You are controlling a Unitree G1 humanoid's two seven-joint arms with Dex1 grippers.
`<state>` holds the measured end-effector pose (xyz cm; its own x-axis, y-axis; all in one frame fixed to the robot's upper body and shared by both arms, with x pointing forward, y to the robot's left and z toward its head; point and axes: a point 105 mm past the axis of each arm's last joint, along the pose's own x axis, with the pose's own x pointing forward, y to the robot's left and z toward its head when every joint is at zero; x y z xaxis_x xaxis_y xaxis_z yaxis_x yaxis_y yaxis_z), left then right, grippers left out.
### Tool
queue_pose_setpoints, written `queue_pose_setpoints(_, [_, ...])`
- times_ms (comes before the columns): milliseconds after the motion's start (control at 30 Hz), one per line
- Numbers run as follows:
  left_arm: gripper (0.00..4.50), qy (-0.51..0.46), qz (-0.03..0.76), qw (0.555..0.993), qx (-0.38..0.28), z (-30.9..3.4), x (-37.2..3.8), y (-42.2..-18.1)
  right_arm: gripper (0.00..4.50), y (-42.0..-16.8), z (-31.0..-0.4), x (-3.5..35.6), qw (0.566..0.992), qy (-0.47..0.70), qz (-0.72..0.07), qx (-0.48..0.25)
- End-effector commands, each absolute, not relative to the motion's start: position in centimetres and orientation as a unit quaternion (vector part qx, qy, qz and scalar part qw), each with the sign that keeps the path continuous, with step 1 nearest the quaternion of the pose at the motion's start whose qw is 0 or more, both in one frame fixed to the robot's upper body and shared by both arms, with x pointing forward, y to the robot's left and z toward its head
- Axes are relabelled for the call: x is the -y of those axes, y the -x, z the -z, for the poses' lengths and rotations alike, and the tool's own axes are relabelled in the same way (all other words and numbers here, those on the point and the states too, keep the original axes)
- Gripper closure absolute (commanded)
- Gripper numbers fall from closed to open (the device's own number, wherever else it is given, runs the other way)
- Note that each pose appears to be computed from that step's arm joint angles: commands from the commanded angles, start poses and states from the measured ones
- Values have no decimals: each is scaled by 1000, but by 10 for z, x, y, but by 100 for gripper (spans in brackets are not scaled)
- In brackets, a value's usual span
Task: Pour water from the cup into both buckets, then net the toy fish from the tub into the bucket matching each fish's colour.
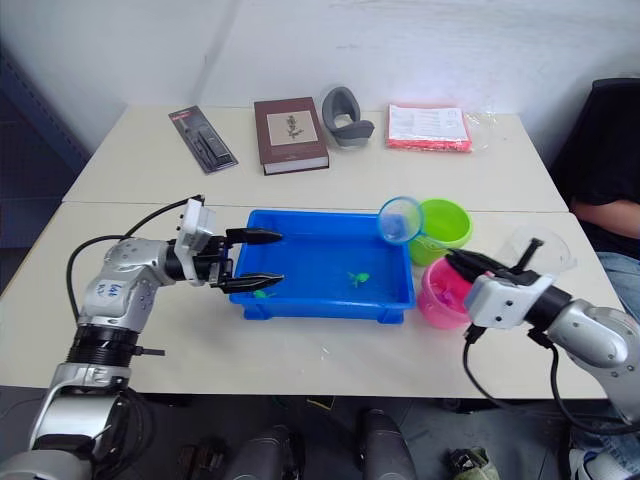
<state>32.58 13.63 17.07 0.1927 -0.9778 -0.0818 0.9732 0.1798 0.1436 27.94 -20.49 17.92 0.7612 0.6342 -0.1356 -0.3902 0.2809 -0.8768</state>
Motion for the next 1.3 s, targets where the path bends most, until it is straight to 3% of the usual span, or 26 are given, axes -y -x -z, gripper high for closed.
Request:
queue_pose_setpoints(33, [6,-98,633,768,23,-180,-152,-320,450,-282,-190,184,775,512,-361,85])
queue_pose_setpoints(233, [6,-104,629,770,12,-176,-166,-318,450,-303,-188,186,696,628,-347,24])
queue_pose_setpoints(533, [6,-111,626,772,5,-166,-180,-319,450,-315,-171,182,678,631,-376,-36])
queue_pose_setpoints(700, [6,-112,625,773,5,-165,-181,-319,450,-303,-160,168,715,553,-423,-66])
queue_pose_setpoints(1000, [6,-106,624,774,9,-164,-184,-319,450,-300,-182,151,830,371,-416,-35])
queue_pose_setpoints(1200, [6,-80,616,783,23,-171,-185,-315,450,-276,-193,153,829,334,-449,13])
queue_pose_setpoints(1300, [6,-77,615,785,26,-174,-181,-314,450,-272,-198,164,858,302,-412,50])
